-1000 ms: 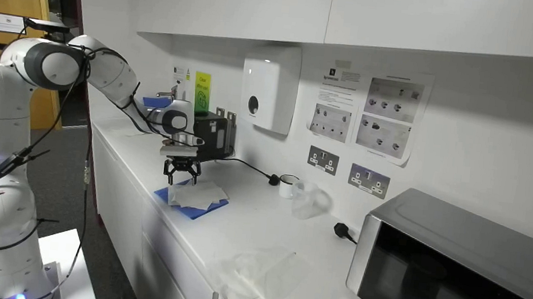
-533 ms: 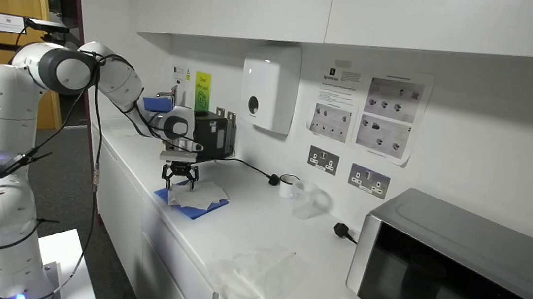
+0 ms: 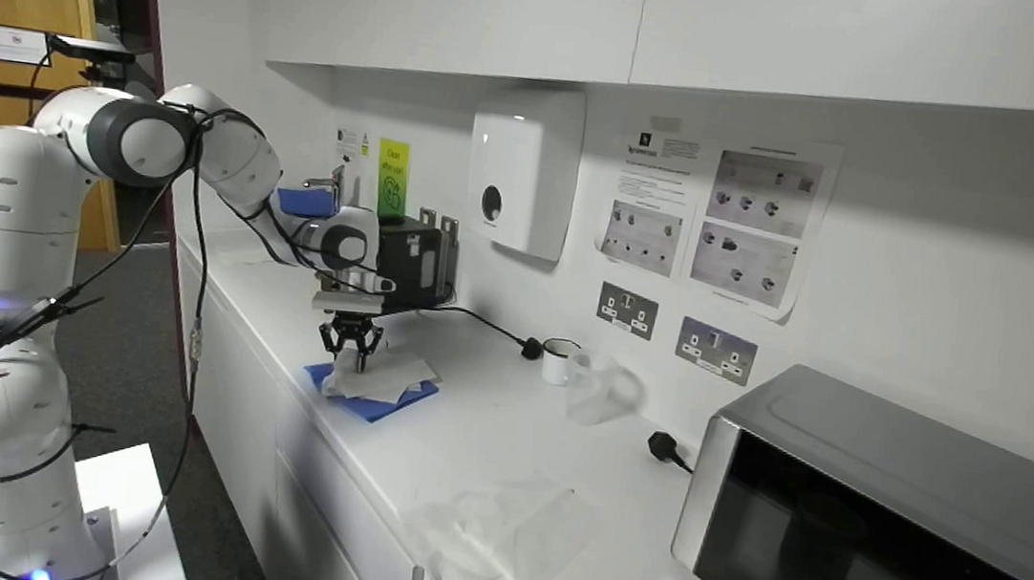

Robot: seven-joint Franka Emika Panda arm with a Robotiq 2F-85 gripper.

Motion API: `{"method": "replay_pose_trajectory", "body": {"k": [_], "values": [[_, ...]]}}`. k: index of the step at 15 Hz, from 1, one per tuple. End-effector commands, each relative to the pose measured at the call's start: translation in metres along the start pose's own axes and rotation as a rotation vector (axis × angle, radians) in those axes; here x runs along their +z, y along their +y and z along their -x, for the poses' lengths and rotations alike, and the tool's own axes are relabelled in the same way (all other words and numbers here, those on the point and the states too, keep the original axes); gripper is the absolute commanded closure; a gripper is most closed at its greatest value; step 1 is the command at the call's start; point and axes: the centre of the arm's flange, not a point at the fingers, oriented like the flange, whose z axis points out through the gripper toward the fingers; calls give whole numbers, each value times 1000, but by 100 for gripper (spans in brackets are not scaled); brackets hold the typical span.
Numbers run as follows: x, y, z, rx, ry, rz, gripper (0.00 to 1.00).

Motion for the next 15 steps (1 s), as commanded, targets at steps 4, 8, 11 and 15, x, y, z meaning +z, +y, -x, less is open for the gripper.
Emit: {"method": "replay_pose_trajectory", "body": {"k": [4,8,11,15], "values": [[-9,-2,-7,9,12,-10,100],[-9,-1,-6,10,11,-13,61],[-9,-1,-6,9,11,-16,39],[-12,-1,-4,15,18,-17,8]]}}
